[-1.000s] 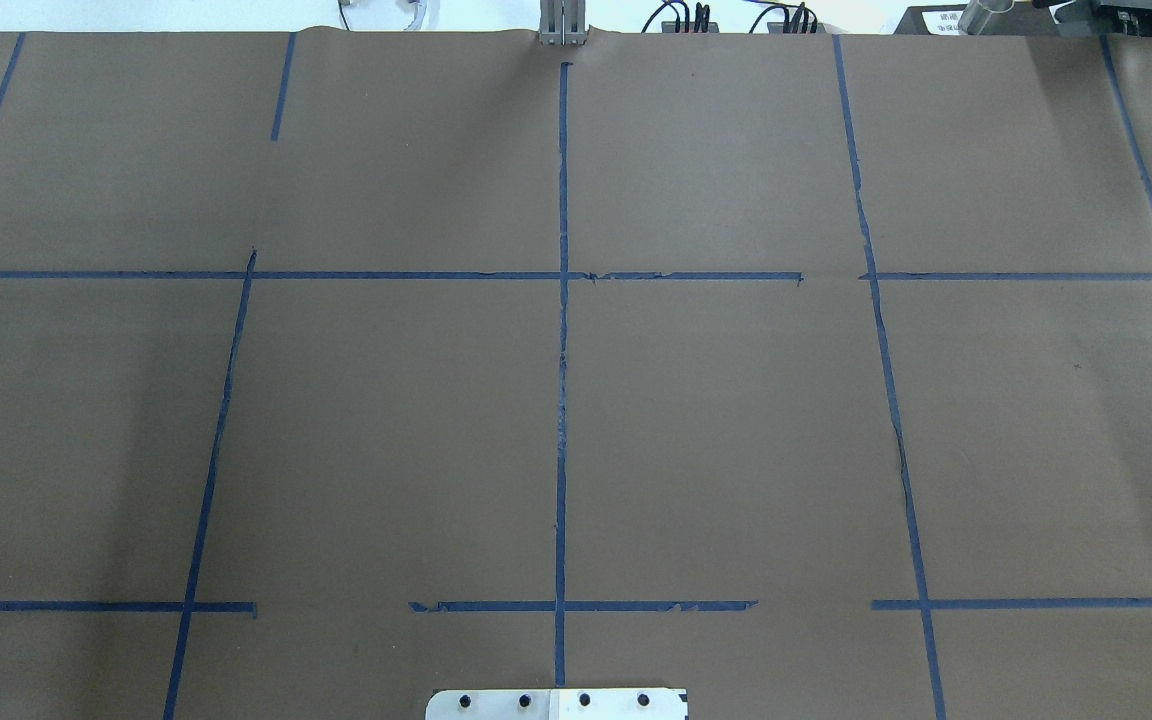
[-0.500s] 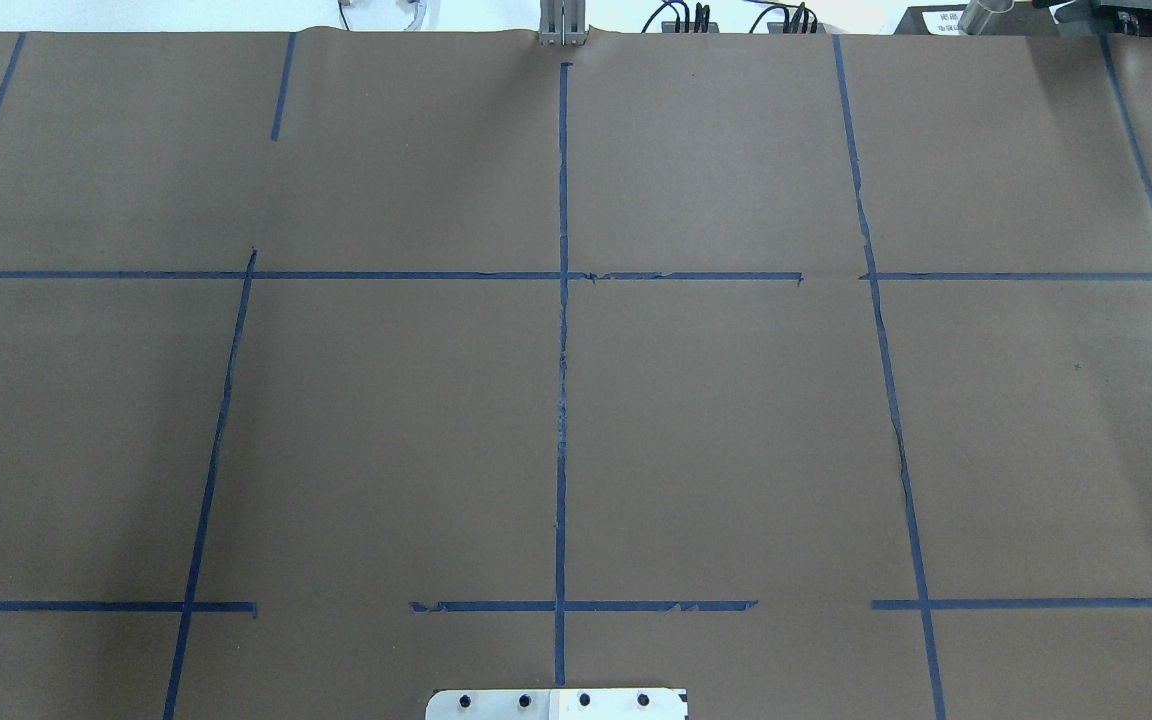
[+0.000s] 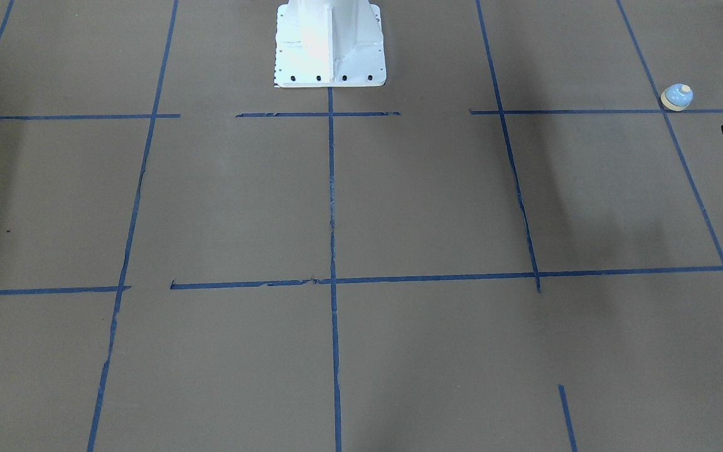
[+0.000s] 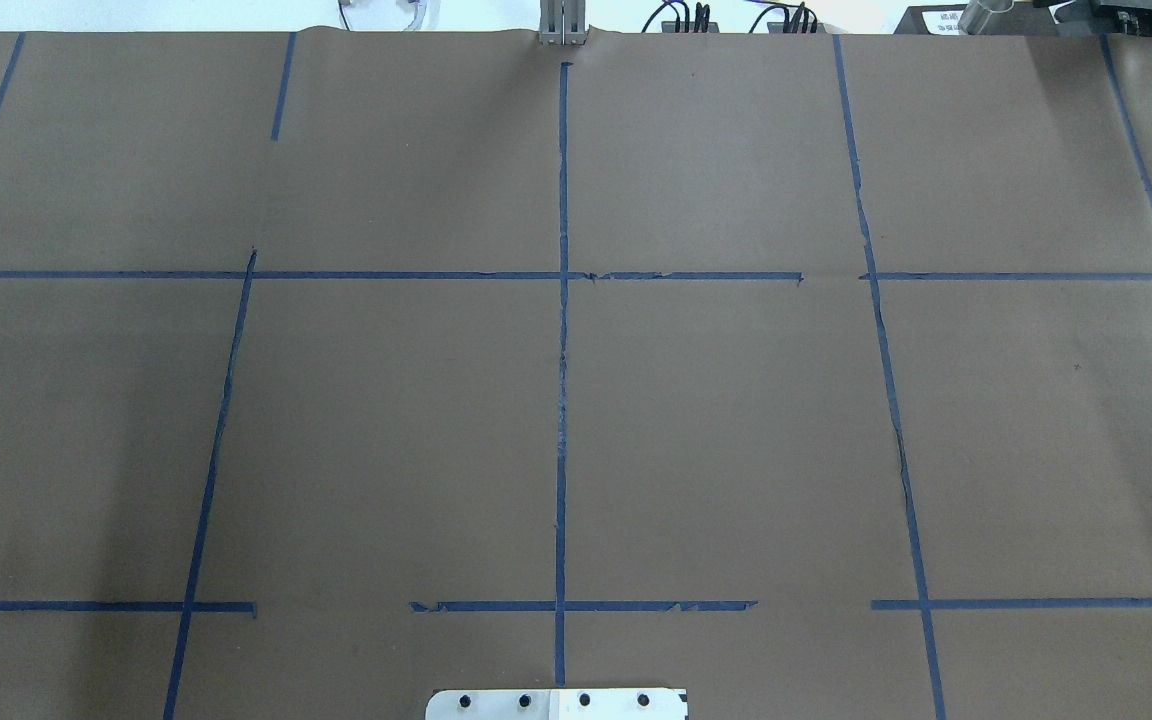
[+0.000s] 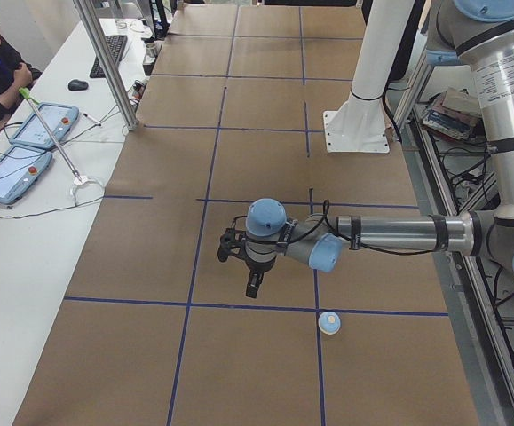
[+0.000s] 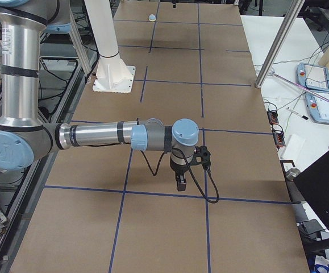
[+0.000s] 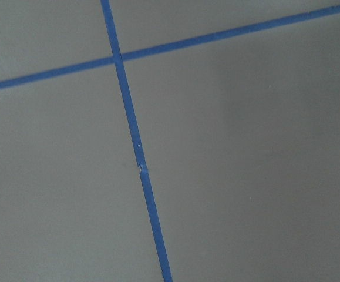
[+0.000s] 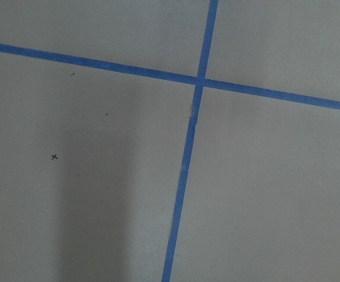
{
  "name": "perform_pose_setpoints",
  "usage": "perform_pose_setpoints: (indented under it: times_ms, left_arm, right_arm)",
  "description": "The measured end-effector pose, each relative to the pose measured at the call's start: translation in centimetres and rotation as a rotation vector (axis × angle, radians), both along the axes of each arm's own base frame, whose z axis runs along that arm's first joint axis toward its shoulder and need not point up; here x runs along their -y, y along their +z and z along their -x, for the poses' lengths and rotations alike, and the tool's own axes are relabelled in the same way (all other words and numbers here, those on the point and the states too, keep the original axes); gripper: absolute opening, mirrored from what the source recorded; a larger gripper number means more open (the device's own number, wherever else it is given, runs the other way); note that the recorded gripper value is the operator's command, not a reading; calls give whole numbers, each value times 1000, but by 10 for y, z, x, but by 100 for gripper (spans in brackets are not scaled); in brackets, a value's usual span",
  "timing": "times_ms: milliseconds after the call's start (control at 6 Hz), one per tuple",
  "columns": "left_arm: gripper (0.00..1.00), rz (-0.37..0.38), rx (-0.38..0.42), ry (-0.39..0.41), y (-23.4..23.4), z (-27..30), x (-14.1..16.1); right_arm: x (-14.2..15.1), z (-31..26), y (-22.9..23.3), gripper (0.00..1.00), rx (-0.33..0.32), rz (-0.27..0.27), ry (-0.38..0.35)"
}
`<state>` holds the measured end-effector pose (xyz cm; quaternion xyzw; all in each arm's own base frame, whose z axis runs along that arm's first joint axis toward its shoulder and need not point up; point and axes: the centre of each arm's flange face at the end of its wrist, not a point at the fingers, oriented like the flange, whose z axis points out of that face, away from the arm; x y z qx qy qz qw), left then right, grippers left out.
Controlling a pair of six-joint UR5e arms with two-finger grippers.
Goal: Place and press bell with both arms
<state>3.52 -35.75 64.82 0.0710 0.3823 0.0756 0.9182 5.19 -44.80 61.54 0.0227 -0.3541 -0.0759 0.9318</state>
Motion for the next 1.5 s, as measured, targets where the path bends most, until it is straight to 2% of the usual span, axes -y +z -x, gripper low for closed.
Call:
perform_pose_setpoints:
  times_ms: [167, 333, 667, 1000, 1500]
  left_arm:
    - [100, 24, -8, 9, 16, -16, -37]
    - [100, 54, -7, 53, 33, -28, -70]
    - [100, 114, 25, 162, 69, -45, -107]
    - [100, 135, 68, 232, 99, -54, -125]
    - [100, 160, 99, 287, 119, -60, -138]
  right_arm:
    - [-1, 0, 0, 100, 0, 0, 1]
    - [-1, 0, 0, 100, 0, 0, 1]
    - [-4, 0, 3, 100, -4, 5, 0]
    - [-5, 0, 3, 100, -5, 5, -1]
    - [-5, -1, 4, 100, -6, 6, -1]
